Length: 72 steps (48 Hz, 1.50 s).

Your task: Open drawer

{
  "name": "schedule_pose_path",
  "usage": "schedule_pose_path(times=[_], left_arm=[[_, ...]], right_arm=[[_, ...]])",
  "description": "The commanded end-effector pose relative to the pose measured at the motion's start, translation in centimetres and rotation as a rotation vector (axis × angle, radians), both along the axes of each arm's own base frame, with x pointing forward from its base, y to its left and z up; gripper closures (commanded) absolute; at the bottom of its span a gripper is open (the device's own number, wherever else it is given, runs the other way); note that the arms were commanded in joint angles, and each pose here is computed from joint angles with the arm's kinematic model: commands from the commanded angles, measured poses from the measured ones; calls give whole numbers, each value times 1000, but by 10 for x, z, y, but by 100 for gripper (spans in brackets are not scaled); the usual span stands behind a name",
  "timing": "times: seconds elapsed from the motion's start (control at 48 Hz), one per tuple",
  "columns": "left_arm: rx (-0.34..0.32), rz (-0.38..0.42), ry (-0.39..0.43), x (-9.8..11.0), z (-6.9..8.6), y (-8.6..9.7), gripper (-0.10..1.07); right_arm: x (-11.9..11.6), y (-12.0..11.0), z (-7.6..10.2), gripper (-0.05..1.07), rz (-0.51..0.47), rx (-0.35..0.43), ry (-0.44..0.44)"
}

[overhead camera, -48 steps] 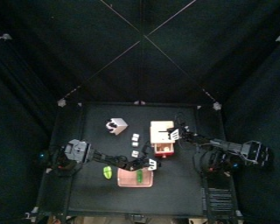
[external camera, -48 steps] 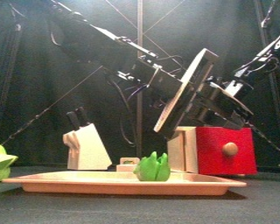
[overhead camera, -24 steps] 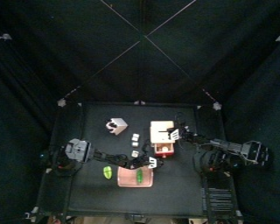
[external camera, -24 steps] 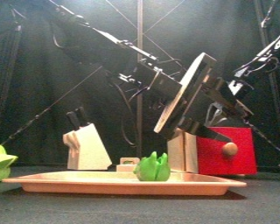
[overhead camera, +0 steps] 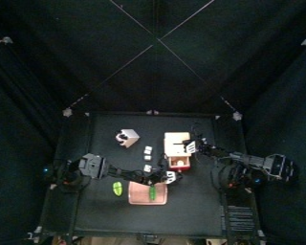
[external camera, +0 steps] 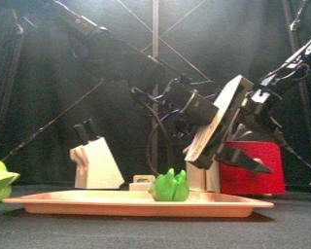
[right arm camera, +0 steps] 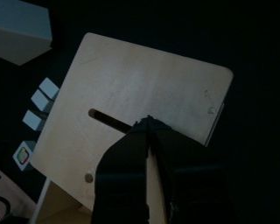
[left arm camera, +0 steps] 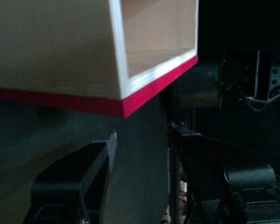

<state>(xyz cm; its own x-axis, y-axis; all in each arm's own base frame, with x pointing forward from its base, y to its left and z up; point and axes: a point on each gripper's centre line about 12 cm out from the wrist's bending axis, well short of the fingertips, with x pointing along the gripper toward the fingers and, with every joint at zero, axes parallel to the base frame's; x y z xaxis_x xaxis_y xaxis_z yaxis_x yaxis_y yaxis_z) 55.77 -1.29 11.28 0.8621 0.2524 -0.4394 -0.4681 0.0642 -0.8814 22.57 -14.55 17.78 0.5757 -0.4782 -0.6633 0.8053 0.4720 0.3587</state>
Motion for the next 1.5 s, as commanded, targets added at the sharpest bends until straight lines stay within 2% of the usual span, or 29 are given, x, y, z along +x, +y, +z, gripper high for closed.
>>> schedule_pose_path(times=[0.0,0.333,0.688,0.833,1.021,1.125,1.479], left_arm=[[-2,23,-46,7,19,10,11],[4,46,-32,6,12,24,11],[1,61,-23,5,7,31,12],[2,62,-15,3,5,32,23],[4,59,-8,0,4,31,49],[2,61,-4,-2,3,32,59],[4,56,-4,-3,4,30,60]], right_arm=[[0,1,-3,67,-2,8,10],[0,1,-3,67,-1,7,11],[-1,1,-3,67,-2,8,11],[-1,1,-3,67,-2,8,11],[-1,1,-3,67,-2,8,11],[-1,1,-3,67,-2,8,11],[-1,1,-3,67,-2,8,11]])
